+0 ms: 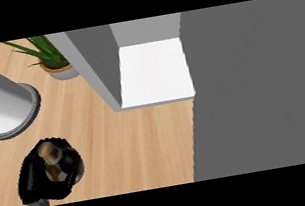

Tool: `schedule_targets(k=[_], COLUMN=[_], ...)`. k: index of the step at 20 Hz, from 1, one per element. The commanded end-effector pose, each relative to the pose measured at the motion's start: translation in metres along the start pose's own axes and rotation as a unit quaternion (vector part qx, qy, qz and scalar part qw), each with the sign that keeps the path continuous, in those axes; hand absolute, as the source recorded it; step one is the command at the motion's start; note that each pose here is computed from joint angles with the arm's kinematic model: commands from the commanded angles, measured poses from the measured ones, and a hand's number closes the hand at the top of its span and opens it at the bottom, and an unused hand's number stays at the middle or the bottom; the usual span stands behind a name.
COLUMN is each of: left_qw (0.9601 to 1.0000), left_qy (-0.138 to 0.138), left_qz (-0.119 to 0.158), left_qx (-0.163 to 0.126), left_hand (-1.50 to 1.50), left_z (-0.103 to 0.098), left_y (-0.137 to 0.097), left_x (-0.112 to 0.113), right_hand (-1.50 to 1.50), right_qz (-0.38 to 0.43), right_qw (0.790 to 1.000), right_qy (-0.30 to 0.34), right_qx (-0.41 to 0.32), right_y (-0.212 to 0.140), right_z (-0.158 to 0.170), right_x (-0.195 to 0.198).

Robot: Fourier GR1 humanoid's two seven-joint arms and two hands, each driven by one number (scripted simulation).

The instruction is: Pick up the wine, place it into the cabinet and close the cabinet

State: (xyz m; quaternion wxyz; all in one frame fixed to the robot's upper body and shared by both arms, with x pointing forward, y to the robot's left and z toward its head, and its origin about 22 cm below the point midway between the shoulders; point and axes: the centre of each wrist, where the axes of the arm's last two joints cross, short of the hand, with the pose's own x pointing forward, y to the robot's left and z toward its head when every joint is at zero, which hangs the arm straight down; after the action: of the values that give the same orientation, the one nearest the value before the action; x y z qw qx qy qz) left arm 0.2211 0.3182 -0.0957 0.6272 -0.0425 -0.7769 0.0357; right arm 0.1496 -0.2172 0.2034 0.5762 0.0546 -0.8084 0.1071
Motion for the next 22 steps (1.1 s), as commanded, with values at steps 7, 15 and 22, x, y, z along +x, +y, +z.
schedule_targets(k=[7,15,22], left_qw=[0.996,0.9949,0.9952], left_qy=[-0.088,-0.068,-0.065], left_qz=[0.009,0.048,0.022], left_qx=[-0.017,-0.058,-0.07], left_hand=[1.5,1.5,1.5], left_z=[-0.017,-0.015,-0.035], left_y=[-0.021,-0.071,-0.109], left_x=[0.047,0.1,0.139], right_hand=[-1.5,-1.5,-1.5], right_qz=[-0.016,-0.023,-0.026], right_qw=[1.0,0.999,0.999], right_qy=[-0.02,-0.021,-0.013], right_qx=[0.011,0.012,0.022], right_y=[-0.004,0.005,-0.005], right_z=[0.015,0.008,0.015], right_x=[0.007,0.009,0.009])
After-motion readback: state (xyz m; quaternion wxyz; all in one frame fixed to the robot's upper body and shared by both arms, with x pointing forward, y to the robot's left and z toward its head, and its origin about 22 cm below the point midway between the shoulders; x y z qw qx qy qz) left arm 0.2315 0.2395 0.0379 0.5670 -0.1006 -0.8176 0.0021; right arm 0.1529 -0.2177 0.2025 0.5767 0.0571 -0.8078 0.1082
